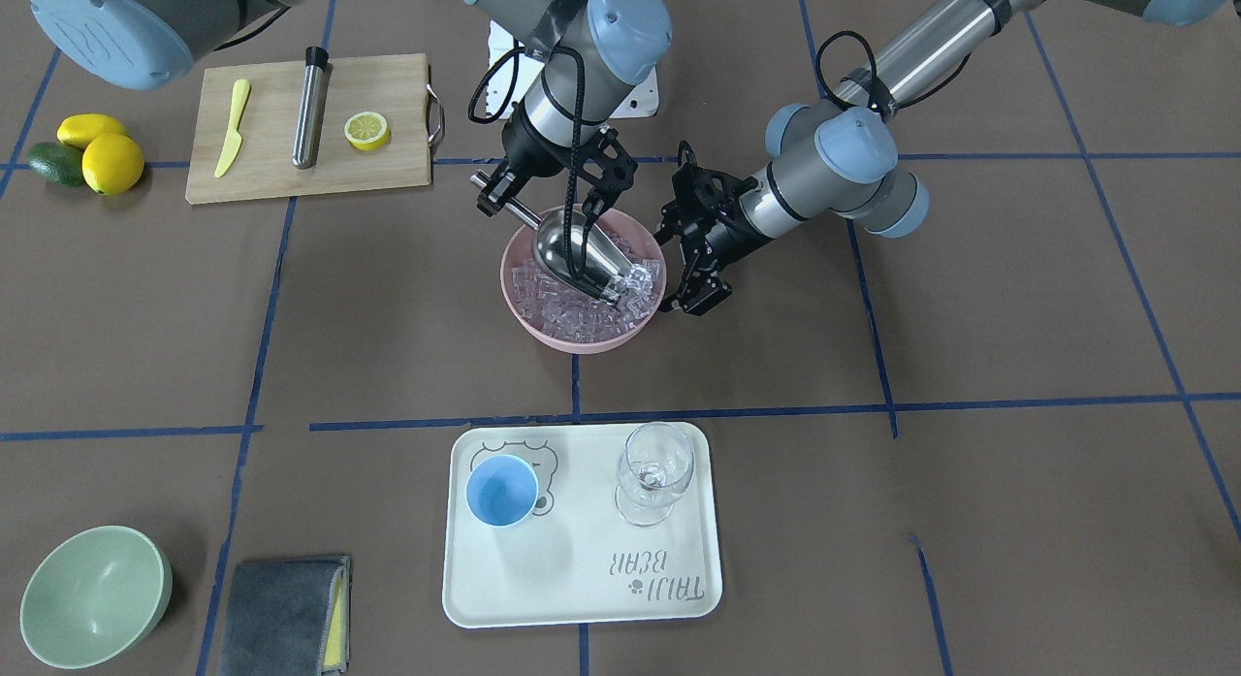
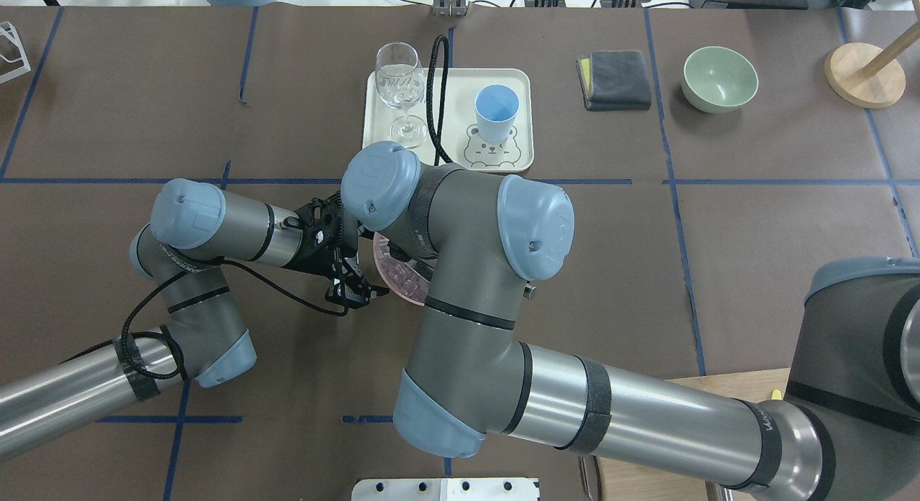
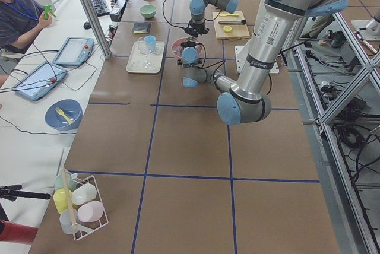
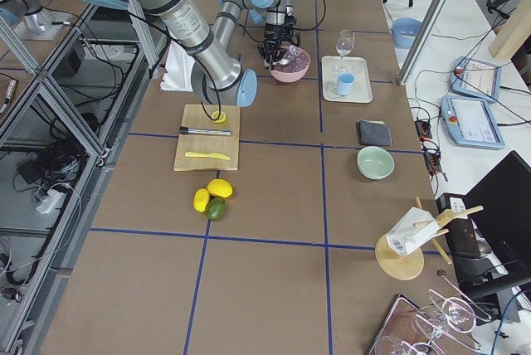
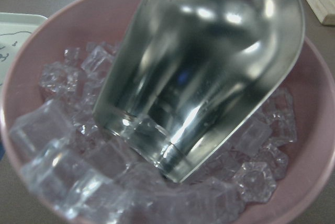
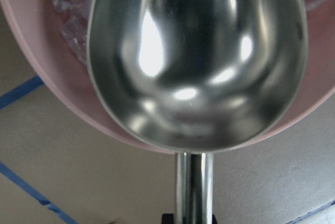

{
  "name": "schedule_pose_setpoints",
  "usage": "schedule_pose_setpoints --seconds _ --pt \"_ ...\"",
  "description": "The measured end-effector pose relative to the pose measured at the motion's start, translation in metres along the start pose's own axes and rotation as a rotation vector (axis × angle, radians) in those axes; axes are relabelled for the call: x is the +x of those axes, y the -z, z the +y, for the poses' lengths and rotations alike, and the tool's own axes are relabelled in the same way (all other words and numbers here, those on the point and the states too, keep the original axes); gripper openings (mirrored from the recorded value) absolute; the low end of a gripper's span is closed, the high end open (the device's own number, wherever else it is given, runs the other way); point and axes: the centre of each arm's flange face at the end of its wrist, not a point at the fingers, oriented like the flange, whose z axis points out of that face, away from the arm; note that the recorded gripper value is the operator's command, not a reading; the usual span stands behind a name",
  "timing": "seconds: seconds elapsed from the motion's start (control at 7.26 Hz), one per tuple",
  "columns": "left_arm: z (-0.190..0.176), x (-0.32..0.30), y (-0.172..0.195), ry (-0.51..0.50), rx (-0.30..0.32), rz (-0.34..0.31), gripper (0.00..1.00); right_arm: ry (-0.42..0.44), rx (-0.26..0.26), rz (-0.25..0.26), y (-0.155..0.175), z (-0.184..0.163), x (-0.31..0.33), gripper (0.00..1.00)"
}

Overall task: Put ice in cup with scoop
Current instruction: 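Dig the scoop into the ice cubes with the right gripper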

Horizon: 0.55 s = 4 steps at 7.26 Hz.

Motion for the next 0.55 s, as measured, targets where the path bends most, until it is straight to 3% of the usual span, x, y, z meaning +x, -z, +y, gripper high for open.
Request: schedule_pose_setpoints --seconds 0.55 --pt "-0.001 0.000 0.000 -0.001 0.001 0.001 1.00 0.000 0.087 -0.012 -0.020 0.011 0.003 0.00"
